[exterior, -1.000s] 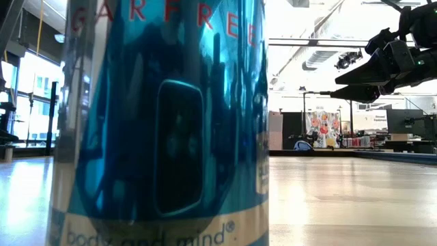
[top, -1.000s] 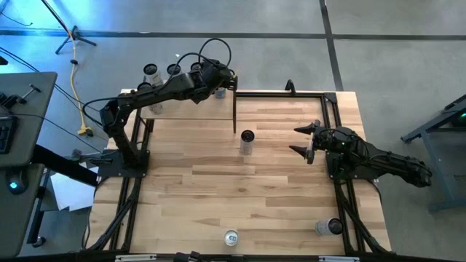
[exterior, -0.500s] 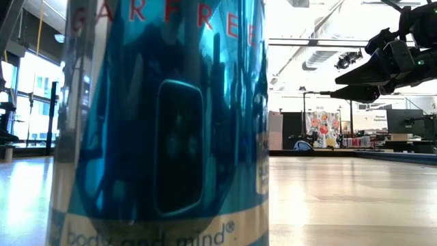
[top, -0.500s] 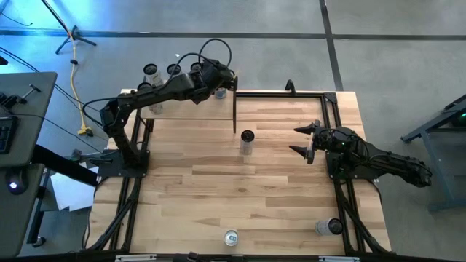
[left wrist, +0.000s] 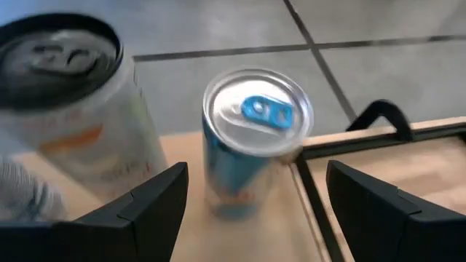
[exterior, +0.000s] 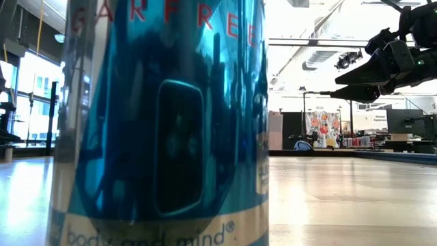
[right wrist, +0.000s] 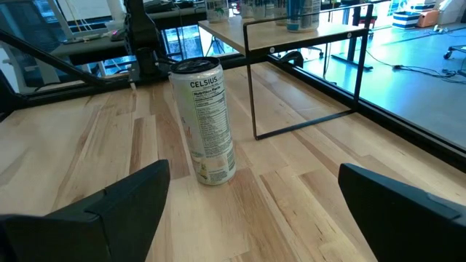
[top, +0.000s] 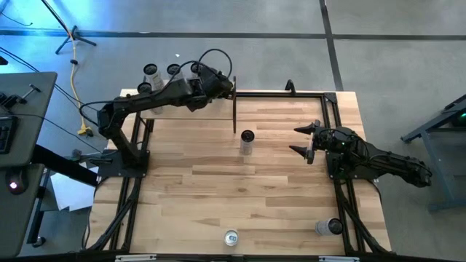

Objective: Place canned beverage on shelf
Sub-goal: Move the white blue soda can to the center of the table

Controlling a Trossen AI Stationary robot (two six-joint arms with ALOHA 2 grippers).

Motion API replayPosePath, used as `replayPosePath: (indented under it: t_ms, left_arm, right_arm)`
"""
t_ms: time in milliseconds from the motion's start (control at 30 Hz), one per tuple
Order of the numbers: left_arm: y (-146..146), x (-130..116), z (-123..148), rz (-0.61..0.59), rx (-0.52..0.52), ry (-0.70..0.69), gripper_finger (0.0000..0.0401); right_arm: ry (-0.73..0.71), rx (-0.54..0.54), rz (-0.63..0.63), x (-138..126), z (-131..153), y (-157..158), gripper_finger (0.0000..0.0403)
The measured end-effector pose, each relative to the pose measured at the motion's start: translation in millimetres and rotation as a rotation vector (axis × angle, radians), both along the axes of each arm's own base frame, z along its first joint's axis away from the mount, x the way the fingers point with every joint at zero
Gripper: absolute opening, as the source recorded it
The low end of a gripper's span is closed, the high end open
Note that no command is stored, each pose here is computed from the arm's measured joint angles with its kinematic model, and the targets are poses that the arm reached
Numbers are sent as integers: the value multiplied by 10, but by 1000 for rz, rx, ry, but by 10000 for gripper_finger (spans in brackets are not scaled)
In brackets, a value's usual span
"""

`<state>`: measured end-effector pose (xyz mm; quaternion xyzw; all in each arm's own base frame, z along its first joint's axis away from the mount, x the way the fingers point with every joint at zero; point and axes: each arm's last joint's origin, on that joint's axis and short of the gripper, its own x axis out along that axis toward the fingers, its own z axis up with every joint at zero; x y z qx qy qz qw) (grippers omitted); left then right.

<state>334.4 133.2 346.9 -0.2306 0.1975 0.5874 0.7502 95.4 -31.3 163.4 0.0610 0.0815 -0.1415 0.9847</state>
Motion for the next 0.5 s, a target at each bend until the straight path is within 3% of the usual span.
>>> replayPosePath:
  t_ms: [133,500]
  left_arm:
    - [-199,-56,32,-24,-71,-13,294]
    - [-967,-43,-53,-249,-367,34,294]
  right_arm:
    - [1,0,0,0,-1,0,387]
    - [0,0,0,0,0,0,387]
